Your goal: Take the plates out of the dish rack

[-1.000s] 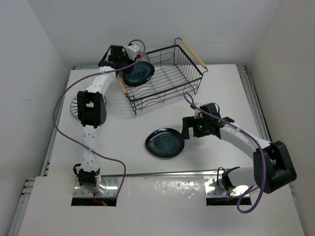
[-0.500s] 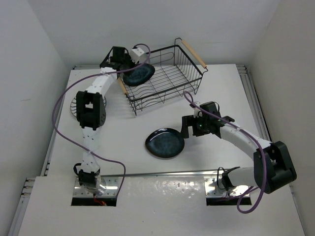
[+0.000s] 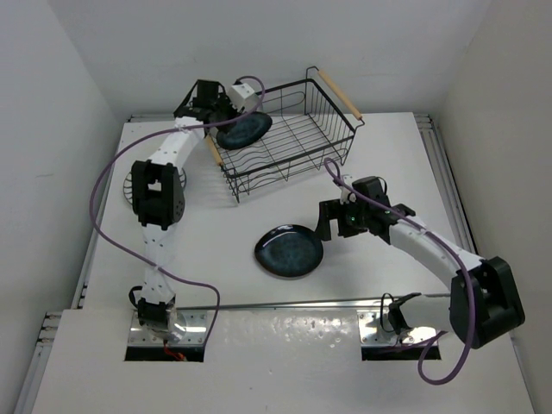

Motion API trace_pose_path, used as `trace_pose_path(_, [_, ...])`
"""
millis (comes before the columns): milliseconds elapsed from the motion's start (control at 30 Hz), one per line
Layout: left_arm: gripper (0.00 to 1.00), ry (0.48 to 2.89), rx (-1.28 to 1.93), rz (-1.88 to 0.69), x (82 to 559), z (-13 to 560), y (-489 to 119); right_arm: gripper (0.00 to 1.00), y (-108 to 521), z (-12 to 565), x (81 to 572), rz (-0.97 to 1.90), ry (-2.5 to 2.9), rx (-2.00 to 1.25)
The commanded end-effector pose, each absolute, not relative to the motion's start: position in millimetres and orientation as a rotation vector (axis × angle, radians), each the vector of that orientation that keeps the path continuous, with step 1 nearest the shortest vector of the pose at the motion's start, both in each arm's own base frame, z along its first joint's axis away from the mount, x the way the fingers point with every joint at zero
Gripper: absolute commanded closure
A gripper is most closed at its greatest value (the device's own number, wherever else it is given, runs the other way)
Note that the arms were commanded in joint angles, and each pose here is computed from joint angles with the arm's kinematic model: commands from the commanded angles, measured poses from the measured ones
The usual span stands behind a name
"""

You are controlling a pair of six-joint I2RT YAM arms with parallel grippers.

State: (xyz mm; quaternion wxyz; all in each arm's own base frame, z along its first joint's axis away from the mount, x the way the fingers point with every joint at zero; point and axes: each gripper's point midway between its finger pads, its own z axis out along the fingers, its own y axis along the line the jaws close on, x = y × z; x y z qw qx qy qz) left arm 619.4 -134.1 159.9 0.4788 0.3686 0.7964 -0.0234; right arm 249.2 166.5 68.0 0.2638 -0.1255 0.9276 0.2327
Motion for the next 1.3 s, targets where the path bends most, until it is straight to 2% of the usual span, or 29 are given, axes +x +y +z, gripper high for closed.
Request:
trace_pose_path(0, [1.0,1.703,0.851,-0.029,616,273,-147,0.01,173,85,254,0.657,2.441,-0.353])
trace_pose_path(300, [1.0,1.636,0.792,-0.032,613,317,-148,0.01,170,87,252,0.646,2.434,-0.341])
trace_pose_path(567, [1.0,1.668,0.746,-0.097,610,314,-141,0.01,169,90,250,0.64,2.427,-0.342])
trace_pose_path(1267, [1.0,1.574,0.524,-0.552,573,406,-145,0.01,160,97,246,0.599,2.405,-0.297])
